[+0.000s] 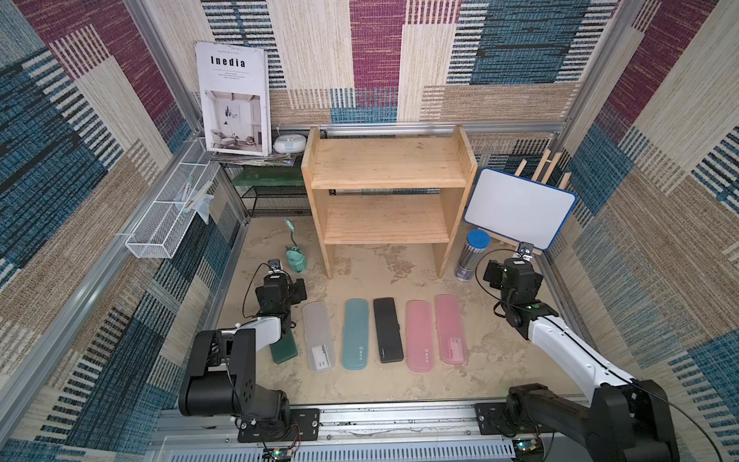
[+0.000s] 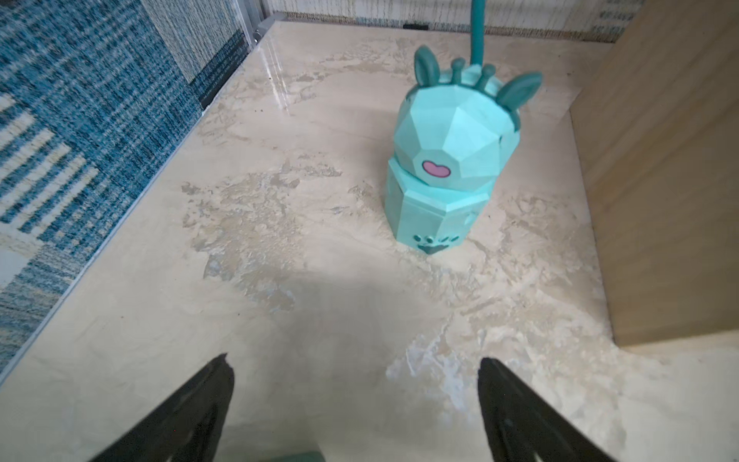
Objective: Remove the pencil cases from the shelf
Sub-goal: Reset both arms
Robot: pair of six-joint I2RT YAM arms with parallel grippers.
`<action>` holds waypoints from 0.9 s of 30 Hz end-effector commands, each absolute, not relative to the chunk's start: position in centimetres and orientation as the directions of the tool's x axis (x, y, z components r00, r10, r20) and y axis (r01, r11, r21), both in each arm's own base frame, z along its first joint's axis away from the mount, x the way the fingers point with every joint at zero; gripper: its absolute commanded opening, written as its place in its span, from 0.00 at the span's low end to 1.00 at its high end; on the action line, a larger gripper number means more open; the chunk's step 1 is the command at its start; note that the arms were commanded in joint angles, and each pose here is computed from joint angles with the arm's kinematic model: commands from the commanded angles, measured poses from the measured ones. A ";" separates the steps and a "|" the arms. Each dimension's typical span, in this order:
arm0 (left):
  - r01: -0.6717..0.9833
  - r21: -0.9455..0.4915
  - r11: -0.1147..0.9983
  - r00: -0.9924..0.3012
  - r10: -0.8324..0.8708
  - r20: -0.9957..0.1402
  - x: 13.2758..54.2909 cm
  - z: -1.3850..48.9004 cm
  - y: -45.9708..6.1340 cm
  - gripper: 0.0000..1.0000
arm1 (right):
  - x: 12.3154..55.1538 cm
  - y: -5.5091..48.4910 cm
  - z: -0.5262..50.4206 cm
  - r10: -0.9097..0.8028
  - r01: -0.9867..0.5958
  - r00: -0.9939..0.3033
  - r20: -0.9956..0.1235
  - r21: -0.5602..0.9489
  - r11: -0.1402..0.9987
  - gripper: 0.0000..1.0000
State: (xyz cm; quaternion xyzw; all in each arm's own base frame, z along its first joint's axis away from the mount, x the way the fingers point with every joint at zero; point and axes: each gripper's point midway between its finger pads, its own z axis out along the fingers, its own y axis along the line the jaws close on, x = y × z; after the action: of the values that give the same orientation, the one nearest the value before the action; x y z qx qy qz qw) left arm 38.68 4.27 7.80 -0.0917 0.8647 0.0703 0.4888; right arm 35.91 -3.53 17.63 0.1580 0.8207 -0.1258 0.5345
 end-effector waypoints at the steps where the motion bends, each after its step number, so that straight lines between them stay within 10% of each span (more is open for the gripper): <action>1: -0.175 0.025 0.984 -0.419 -0.051 -0.907 40.2 9.8 3.3 0.99 | 37.4 -3.6 18.9 0.108 0.367 -0.307 -0.946 -0.013 0.930 0.99; 27: -0.142 0.029 0.989 -0.381 -0.028 -0.924 39.6 9.1 2.5 0.99 | 38.0 -1.3 12.7 -0.031 0.077 -0.142 -0.989 -0.042 0.996 0.99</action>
State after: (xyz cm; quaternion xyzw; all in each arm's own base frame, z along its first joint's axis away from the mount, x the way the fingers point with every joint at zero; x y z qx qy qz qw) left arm 39.31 2.70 8.42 -0.0574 0.8370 0.0539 0.5414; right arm 37.79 -1.61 11.40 0.0221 0.7716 -0.0467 0.6340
